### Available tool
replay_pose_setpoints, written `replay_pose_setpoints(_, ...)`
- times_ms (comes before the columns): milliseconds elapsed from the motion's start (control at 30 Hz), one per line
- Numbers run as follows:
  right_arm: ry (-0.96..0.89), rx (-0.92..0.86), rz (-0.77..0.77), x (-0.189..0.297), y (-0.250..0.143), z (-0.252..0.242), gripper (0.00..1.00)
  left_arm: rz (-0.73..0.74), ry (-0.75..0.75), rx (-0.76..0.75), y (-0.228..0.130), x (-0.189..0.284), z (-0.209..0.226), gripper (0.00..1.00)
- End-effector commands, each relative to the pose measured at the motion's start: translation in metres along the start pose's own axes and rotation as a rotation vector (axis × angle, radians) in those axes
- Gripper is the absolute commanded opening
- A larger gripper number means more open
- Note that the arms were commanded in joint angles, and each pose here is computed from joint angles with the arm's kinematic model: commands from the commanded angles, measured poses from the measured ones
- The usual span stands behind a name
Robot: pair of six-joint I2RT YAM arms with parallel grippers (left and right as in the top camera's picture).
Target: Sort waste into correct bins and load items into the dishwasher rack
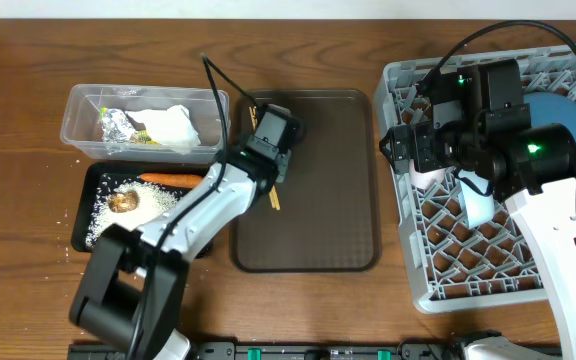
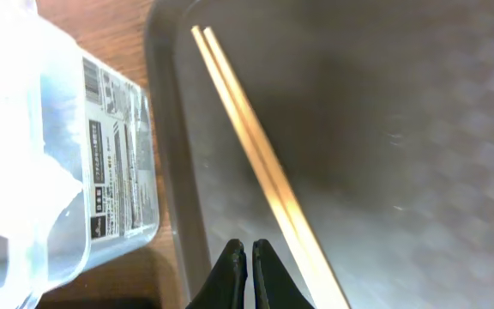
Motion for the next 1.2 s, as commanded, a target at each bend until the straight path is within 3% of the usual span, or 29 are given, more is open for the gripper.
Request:
replay_pose_setpoints(0,-0.002,0.008,0.000,0.000,0.000,0.002,0.99,0.041,0.010,0.015,-0.007,-0.019,0.000,0.06)
replay_pose_setpoints(500,-0.003,0.007,0.007,0.000,-0.001,0.002,0.99,0.069,0.040,0.005,-0.020,-0.069,-0.010,0.06)
replay_pose_setpoints(867,-0.003,0.007,0.007,0.000,-0.001,0.002,0.99,0.055,0.036,-0.033,-0.018,-0.068,-0.014,0.06)
replay_pose_setpoints(1167,-0.003,0.007,0.007,0.000,-0.001,0.002,0.99,-0.005,-0.028,-0.072,-0.014,-0.058,-0.041,0.06)
Point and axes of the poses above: each gripper's point midway between its finger pads, its own x axis back along the fingers, its own z axis along the line the jaws close on, y = z × x, the point moved 10 cm from there along x, back along the fingers, and after that the axes turned 1 degree about -x, right-handed, at the moved point
